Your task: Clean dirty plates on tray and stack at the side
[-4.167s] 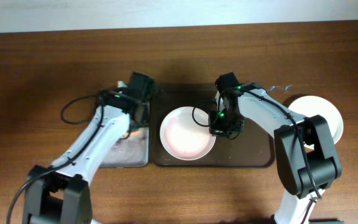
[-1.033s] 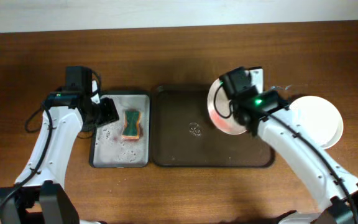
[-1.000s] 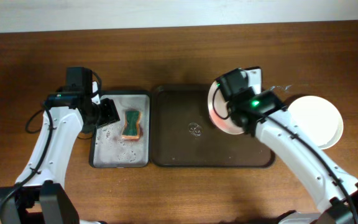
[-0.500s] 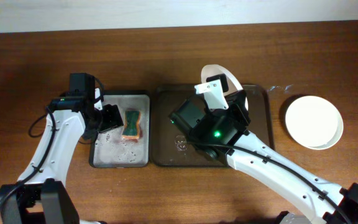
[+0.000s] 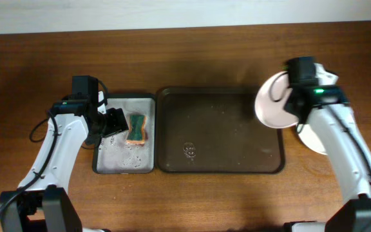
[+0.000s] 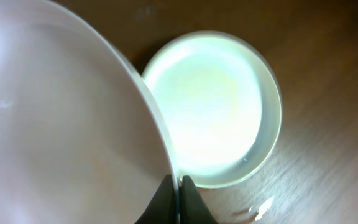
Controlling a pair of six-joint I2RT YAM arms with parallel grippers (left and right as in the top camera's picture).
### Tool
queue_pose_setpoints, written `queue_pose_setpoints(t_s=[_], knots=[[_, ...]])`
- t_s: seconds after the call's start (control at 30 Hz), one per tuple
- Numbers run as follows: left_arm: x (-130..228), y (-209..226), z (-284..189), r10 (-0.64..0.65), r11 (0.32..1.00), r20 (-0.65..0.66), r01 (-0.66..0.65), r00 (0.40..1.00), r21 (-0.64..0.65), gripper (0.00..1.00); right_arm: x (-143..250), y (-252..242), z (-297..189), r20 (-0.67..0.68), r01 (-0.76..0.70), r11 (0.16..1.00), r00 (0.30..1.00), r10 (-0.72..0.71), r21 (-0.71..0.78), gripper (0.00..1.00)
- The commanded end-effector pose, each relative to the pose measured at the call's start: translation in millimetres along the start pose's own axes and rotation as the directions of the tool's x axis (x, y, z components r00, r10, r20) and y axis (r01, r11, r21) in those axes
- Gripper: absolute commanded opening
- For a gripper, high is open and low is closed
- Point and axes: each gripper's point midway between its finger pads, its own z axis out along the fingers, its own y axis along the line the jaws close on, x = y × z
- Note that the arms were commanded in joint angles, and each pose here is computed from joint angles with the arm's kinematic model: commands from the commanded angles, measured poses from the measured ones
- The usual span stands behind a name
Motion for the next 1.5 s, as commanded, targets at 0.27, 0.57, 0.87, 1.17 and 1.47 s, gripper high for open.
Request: queue_pose_setpoints(t_s=[0.27, 0.57, 0.87, 1.17, 1.47], knots=[[-0.4, -0.6, -4.7, 0.01, 1.0, 0.014, -0.01, 1.0, 0.01, 0.82, 14.0, -119.6, 76.7, -0.27, -0.428, 0.898, 0.857, 0.439, 0.1, 0.04], [-2.1, -1.5, -4.7, 0.012, 1.0, 0.021, -0.012, 1.0, 0.013, 0.82, 11.8, -49.6, 66.6, -0.389, -0.325, 0.89, 0.901, 0.19, -0.32, 0.57], [1.1, -19.2, -2.7, 0.374, 0.927, 0.032, -0.374, 0.927, -0.014, 1.0, 65.1, 60.4, 19.5, -0.259, 0.217, 0.836, 0.886, -0.386, -0.504, 0.84], [60.5, -1.6, -18.7, 0.245, 0.968, -0.151, -0.249, 0.958, -0.007, 1.0, 112.8, 66.1, -32.4, -0.273, 0.363, 0.773, 0.787, -0.553, -0.521, 0.84], [78.5, -2.4, -100.8, 0.243, 0.949, 0.504, -0.31, 0.829, 0.053, 1.0, 103.3, 15.8, -113.1, 0.229, 0.402, 0.726, 0.915, -0.331, -0.558, 0.99]])
